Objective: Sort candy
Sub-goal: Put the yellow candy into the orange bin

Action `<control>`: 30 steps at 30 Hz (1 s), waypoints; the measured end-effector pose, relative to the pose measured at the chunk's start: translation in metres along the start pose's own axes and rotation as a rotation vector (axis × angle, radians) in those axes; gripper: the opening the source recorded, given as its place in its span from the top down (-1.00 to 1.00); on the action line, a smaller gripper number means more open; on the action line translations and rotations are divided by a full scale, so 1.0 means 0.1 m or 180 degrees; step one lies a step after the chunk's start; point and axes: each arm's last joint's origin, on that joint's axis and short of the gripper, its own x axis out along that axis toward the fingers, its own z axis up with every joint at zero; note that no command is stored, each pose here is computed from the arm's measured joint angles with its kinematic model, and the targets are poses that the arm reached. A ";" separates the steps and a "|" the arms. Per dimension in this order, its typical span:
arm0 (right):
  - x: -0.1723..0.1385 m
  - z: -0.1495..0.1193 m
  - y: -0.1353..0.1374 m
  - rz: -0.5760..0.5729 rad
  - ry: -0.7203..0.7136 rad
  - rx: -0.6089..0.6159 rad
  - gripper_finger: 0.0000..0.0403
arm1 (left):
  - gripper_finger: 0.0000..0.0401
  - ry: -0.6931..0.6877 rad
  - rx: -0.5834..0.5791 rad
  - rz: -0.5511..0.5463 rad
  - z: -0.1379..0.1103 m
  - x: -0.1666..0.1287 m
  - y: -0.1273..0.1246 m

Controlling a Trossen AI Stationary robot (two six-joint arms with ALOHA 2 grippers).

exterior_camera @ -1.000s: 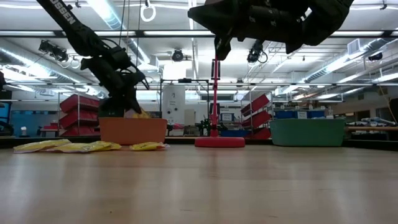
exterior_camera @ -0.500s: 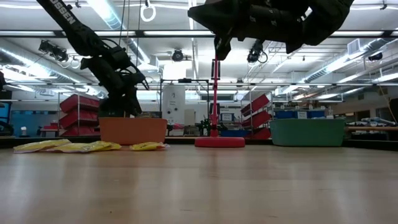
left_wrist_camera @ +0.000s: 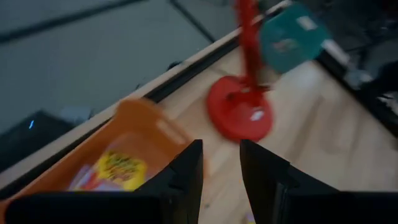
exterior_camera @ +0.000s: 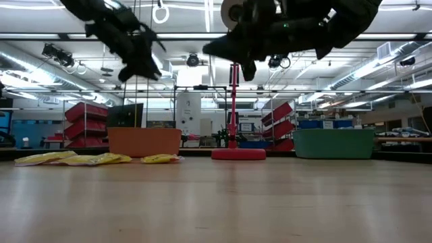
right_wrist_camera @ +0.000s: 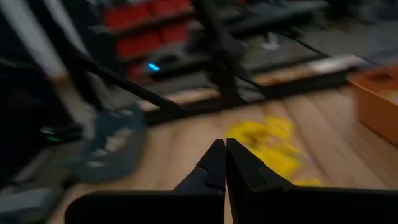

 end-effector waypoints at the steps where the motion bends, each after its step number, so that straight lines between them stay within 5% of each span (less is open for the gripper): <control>1: 0.01 -0.01 -0.01 -0.0113 0.0075 -0.0007 1.00 | 0.46 -0.0065 0.0072 -0.0047 0.00 -0.07 -0.08; 9: 0.10 0.10 -0.01 -0.0677 0.0550 -0.0231 1.00 | 0.46 -0.0615 0.0686 -0.0332 -0.14 -0.70 -0.78; 16: 0.15 0.22 0.10 -0.0748 0.0617 -0.0580 1.00 | 0.46 -0.0902 0.0929 -0.0642 -0.38 -1.10 -1.17; 30: 0.28 0.41 0.21 -0.0901 0.0877 -0.0956 1.00 | 0.46 -0.0748 0.1229 -0.0798 -0.87 -0.85 -1.48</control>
